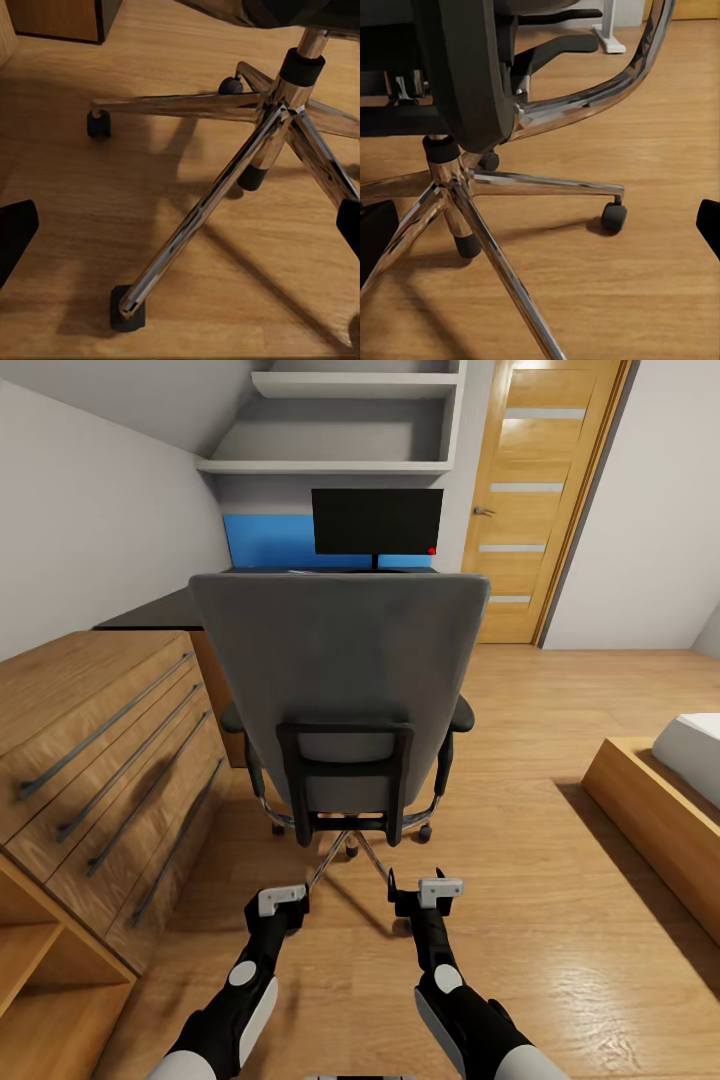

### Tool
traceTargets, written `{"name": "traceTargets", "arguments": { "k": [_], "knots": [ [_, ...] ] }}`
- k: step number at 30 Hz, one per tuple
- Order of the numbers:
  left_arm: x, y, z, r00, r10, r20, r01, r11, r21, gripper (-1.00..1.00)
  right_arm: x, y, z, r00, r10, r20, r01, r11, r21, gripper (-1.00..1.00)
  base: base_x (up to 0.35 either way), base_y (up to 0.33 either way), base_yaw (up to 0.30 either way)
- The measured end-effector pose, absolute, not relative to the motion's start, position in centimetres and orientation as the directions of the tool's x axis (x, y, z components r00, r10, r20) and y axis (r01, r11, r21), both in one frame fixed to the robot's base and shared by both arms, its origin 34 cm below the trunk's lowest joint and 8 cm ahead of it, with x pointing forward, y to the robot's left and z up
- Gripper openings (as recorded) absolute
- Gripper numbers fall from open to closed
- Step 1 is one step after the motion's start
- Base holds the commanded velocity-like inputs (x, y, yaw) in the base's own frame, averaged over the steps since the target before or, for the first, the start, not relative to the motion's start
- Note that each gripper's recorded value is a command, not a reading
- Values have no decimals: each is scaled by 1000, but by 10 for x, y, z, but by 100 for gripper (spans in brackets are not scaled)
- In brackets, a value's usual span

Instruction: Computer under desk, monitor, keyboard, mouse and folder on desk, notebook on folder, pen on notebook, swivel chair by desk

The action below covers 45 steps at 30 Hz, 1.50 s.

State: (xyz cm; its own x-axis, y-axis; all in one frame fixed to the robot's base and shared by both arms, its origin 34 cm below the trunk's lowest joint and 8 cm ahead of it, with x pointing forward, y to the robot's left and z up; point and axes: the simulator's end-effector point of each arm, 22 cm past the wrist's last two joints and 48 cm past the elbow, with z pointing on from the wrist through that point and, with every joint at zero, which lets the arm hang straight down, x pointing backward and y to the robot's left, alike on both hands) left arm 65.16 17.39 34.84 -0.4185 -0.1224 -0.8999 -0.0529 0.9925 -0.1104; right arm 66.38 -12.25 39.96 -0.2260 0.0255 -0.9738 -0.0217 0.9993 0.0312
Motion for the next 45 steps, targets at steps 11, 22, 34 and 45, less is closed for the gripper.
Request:
{"name": "traceTargets", "arguments": {
  "k": [11, 22, 34, 45],
  "knots": [
    [649, 173, 345, -426, -119, -897, -50, 993, -108, 100, 664, -121, 400, -227, 27, -974, -24, 999, 34, 100, 0, 0, 0],
    [649, 173, 345, -426, -118, -897, -48, 993, -107, 100, 663, -121, 400, -227, 27, -974, -25, 999, 34, 100, 60, 0, 0],
    [649, 174, 345, -427, -118, -897, -50, 993, -107, 100, 663, -121, 399, -227, 28, -973, -23, 999, 34, 100, 145, 0, 0],
    [649, 174, 345, -426, -118, -897, -49, 993, -108, 100, 663, -121, 399, -227, 26, -974, -22, 999, 32, 100, 86, 0, 0]
  ]
}}
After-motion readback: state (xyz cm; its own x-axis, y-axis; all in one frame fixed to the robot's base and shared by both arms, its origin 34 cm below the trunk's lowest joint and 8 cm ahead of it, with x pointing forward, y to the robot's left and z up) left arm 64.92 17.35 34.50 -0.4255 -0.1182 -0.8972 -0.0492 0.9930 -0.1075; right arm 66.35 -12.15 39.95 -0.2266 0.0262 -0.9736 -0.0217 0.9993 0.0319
